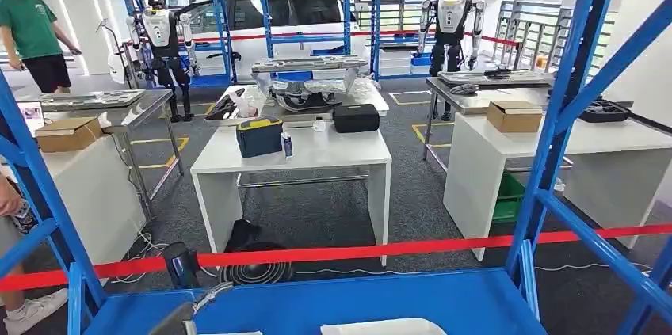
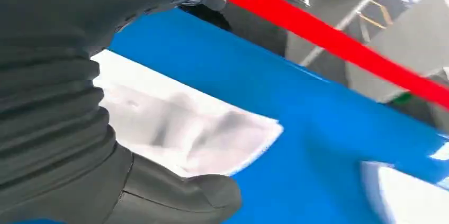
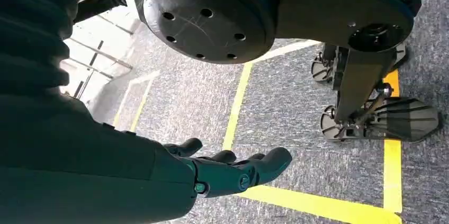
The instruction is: Take the parts from the cabinet and place them on the table.
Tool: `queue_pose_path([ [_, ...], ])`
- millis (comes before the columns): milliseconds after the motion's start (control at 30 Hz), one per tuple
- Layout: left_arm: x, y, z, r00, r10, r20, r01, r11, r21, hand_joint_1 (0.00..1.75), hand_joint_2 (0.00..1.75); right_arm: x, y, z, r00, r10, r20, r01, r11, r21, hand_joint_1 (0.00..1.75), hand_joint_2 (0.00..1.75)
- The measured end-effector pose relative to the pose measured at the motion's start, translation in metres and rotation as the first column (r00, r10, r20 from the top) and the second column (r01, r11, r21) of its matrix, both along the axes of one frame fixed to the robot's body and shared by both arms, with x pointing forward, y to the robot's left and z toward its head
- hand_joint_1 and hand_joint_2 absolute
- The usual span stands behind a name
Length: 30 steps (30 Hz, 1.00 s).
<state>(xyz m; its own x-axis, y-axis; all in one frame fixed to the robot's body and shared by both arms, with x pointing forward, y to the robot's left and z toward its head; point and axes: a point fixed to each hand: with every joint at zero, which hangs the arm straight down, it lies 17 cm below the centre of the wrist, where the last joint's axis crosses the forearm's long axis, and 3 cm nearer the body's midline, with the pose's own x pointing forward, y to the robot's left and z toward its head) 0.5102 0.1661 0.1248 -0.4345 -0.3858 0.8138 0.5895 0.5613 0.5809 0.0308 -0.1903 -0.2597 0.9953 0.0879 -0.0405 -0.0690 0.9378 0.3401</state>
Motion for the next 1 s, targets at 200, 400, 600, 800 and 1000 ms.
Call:
queue_pose_path([
  [200,-0.005,0.012,-0.029,0.999,0.002,0.052,-0.01,0.988,0.157,0.0,1.75,0.0,0.0,0.0,1.0,-0.013,-0.001,0.013,1.0,0.0,0.0,1.75],
  [400,-0.013,0.016,-0.048,0.999,-0.026,0.032,0.018,0.972,0.233,0.0,1.75,0.001,0.0,0.0,1.0,-0.013,-0.001,0.013,1.0,0.0,0.0,1.75],
  [600,-0.021,0.02,-0.065,0.999,-0.052,0.0,0.05,0.956,0.289,0.0,1.75,0.0,-0.001,0.0,1.0,-0.008,-0.001,0.008,1.0,-0.001,0.0,1.75],
  [800,-0.028,0.023,-0.08,0.997,-0.073,-0.027,0.078,0.938,0.338,0.0,1.75,0.0,-0.001,0.0,1.0,-0.012,-0.002,0.012,1.0,-0.001,0.0,1.75],
  [1000,-0.031,0.037,-0.1,0.996,-0.071,-0.046,0.084,0.89,0.448,0.14,1.75,0.0,-0.001,0.0,1.0,-0.009,-0.004,0.009,1.0,-0.001,0.0,1.75],
])
